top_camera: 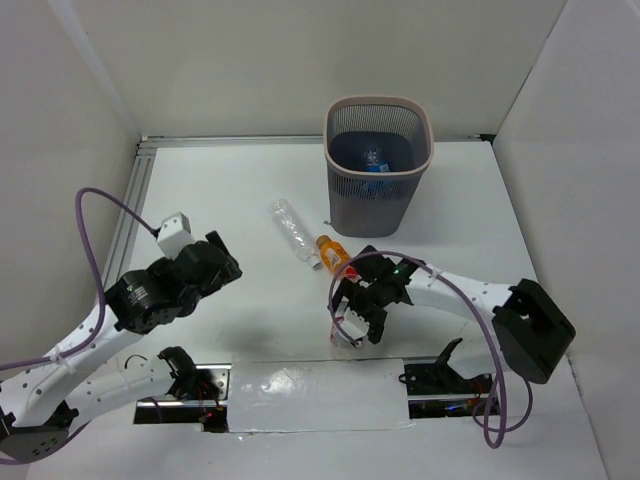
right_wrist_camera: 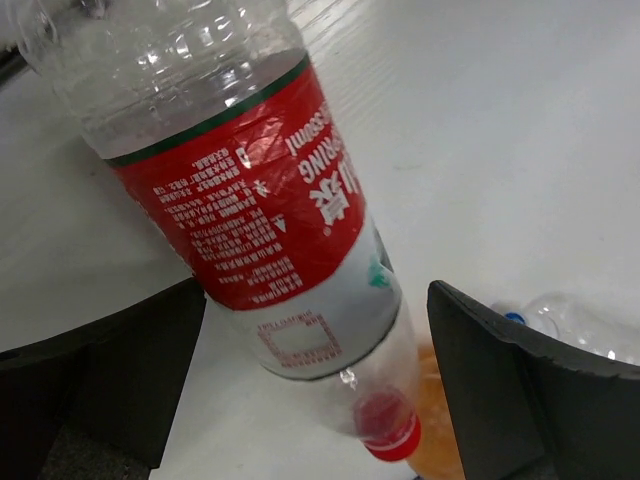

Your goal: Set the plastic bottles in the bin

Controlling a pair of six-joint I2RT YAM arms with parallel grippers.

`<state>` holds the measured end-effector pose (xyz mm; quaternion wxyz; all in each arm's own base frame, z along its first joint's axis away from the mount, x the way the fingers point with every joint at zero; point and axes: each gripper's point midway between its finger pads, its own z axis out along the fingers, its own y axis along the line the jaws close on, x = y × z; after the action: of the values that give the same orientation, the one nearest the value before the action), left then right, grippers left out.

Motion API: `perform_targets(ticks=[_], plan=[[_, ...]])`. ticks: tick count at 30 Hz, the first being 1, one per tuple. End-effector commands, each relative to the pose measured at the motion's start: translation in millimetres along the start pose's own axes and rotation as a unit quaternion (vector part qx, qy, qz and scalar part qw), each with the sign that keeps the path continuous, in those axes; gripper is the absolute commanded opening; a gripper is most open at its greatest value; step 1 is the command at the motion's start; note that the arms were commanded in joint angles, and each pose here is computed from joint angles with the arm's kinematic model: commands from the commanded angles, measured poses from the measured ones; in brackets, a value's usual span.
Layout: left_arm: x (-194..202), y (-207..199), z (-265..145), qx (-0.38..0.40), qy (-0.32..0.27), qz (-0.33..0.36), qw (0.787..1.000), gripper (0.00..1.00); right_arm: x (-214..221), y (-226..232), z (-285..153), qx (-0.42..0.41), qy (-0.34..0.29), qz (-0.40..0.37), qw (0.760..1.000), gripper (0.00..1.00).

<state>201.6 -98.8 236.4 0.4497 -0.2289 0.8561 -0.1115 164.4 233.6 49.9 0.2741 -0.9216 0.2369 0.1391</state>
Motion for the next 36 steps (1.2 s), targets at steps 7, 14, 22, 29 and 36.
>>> perform_targets(ticks=[7, 14, 22, 29, 36], plan=[[24.2, 55.1, -5.0, -0.11, 0.028, -0.056, 0.992, 1.0, 7.3, 1.0, 14.2, -0.036, 0.012, -0.024, 0.999, 0.57], [27.5, 57.3, -5.8, -0.102, 0.028, -0.094, 0.99, 1.0, -81.5, -72.1, -48.2, 0.036, -0.122, 0.028, 0.991, 0.37], [20.0, 59.2, -10.9, -0.093, 0.015, -0.108, 0.99, 1.0, -170.0, -228.9, -180.7, 0.286, -0.208, 0.022, 0.935, 0.37], [27.6, 57.6, -3.5, -0.114, 0.027, -0.09, 0.989, 1.0, -116.5, -334.0, -306.1, 0.514, -0.147, 0.113, 0.837, 0.37], [46.4, 52.2, 14.5, -0.152, 0.05, -0.105, 0.981, 1.0, 38.1, -322.4, -367.5, 0.569, -0.096, 0.296, 0.761, 0.45]])
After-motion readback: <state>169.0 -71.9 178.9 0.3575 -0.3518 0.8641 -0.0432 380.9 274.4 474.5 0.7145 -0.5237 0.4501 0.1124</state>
